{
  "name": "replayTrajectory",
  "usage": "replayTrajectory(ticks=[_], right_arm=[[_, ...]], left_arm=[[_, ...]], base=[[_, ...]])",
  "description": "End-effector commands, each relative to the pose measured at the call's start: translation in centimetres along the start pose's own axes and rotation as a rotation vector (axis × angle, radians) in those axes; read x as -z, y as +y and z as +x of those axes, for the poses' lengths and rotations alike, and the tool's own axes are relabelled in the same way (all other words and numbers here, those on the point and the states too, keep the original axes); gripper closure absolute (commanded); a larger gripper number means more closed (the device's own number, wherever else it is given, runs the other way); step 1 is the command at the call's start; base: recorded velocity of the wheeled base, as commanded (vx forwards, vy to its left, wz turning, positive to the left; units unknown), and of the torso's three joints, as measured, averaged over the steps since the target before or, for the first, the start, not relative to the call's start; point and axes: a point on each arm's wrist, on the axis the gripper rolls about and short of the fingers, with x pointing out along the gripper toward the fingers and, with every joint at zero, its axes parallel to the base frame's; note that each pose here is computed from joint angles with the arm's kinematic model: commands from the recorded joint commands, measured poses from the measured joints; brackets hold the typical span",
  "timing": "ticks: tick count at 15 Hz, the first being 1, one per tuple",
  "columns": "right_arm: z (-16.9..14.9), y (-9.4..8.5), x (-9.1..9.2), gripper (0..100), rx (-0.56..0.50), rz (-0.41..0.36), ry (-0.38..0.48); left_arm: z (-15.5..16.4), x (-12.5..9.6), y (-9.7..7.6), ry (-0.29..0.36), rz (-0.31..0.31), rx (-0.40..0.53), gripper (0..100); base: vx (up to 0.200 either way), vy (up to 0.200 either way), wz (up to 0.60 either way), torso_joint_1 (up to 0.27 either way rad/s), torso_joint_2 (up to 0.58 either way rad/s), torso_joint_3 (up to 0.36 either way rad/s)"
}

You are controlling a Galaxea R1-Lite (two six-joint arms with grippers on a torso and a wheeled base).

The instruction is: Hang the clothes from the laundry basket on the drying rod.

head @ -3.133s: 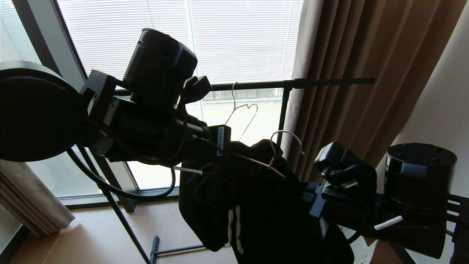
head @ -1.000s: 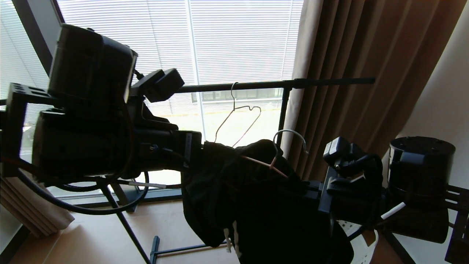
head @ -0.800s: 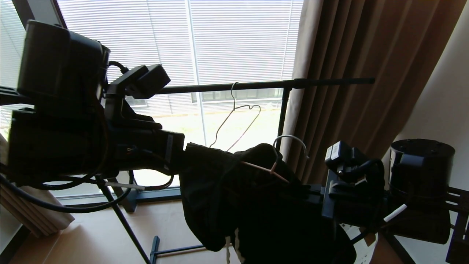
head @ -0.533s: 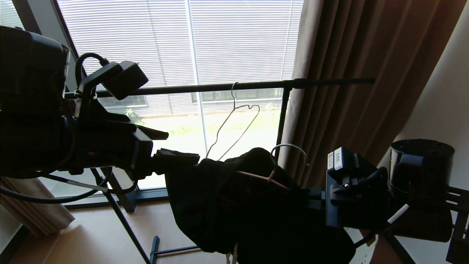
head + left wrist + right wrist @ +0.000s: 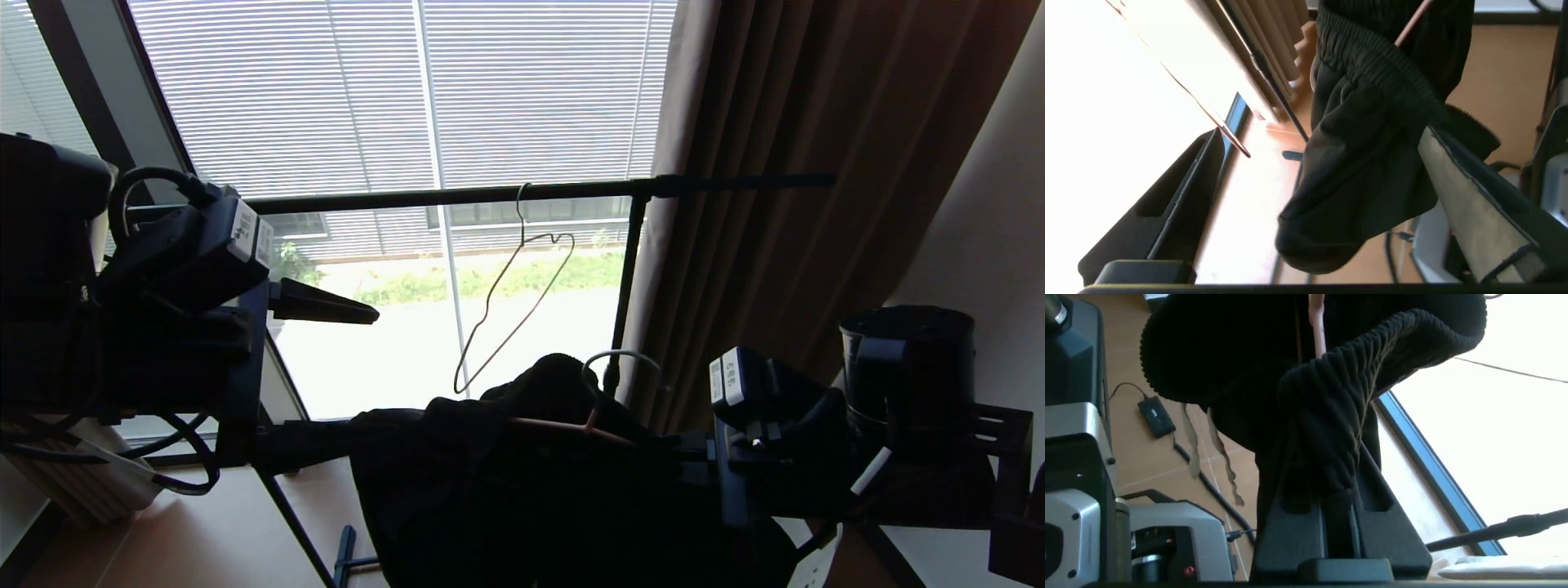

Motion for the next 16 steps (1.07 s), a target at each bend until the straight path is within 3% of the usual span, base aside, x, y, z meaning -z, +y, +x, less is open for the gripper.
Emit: replayTrajectory(ticks=[1,7,16], right_arm=[[0.4,-0.2,-0.8,100,-0.015,-0.017,-0.002],[0.5,0.2,-1.6,100,-0.084,-0.039,0.005],[1.0,1.2,-2.7,100,-0.125,-0.072,-0.020]], left_arm=[[0.9,0.6,-0.2,0.012,-0.010,0.037,0],[2.5,0.6,-1.5,0.012,0.021,0.124,0],[3.7,1.9,-2.3,0.046,-0.002,0.183,0]], base=[[0.000,0.000,0.00,0.000,0.00,0.000],[0.000,0.000,0.00,0.000,0.00,0.000],[0.000,0.000,0.00,0.000,0.00,0.000]])
